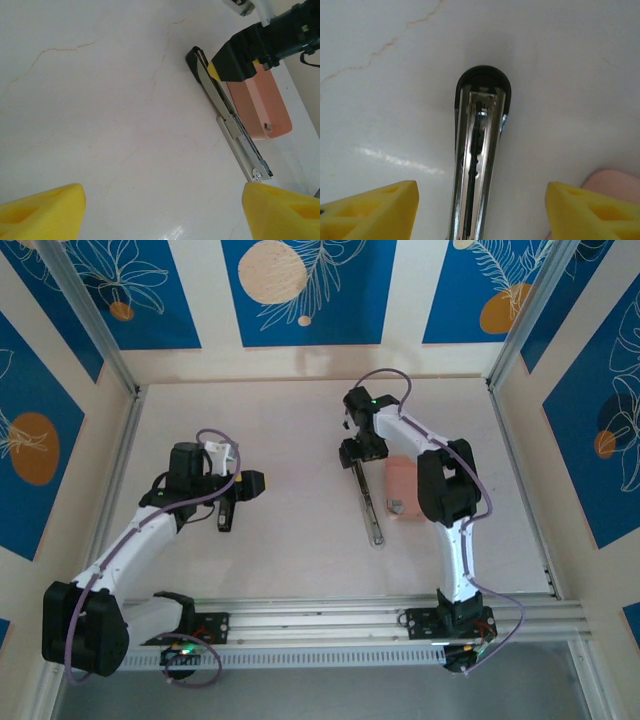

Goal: Load the staples into the stapler

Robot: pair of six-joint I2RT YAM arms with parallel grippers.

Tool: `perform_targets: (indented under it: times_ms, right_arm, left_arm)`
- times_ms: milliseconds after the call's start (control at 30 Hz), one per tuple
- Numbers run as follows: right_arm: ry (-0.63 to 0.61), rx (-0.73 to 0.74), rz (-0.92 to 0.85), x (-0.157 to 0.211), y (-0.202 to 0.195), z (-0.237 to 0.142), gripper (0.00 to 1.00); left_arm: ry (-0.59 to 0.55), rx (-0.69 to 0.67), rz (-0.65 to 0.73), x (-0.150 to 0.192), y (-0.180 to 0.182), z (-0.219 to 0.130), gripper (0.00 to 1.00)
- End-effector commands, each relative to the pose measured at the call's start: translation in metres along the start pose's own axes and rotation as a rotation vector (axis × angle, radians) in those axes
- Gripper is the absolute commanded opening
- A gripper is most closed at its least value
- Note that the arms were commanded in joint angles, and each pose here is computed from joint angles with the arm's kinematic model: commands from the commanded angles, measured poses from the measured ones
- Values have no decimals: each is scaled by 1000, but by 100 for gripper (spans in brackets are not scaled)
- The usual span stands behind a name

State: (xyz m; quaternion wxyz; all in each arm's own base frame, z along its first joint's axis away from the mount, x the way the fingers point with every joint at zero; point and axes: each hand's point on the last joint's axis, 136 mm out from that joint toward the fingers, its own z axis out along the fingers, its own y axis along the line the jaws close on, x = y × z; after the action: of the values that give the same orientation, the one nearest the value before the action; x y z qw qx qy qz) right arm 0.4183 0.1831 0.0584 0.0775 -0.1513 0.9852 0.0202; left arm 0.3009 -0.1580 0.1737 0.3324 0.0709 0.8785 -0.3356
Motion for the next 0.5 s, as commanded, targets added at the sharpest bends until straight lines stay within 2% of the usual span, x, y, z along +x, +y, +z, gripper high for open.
perform_targets:
  times_ms: [0, 233, 467]
  right_arm:
    - [13, -28, -36, -5, 7, 2, 67]
    - [42, -15, -39, -7, 7, 23, 60]
    - [47, -30, -51, -7, 14, 33, 47]
  left_arm:
    - [-9, 14, 14, 0, 0, -2, 81]
    - [-15, 28, 19, -1, -1, 0, 81]
    - [-19, 18, 24, 0, 0, -1, 81]
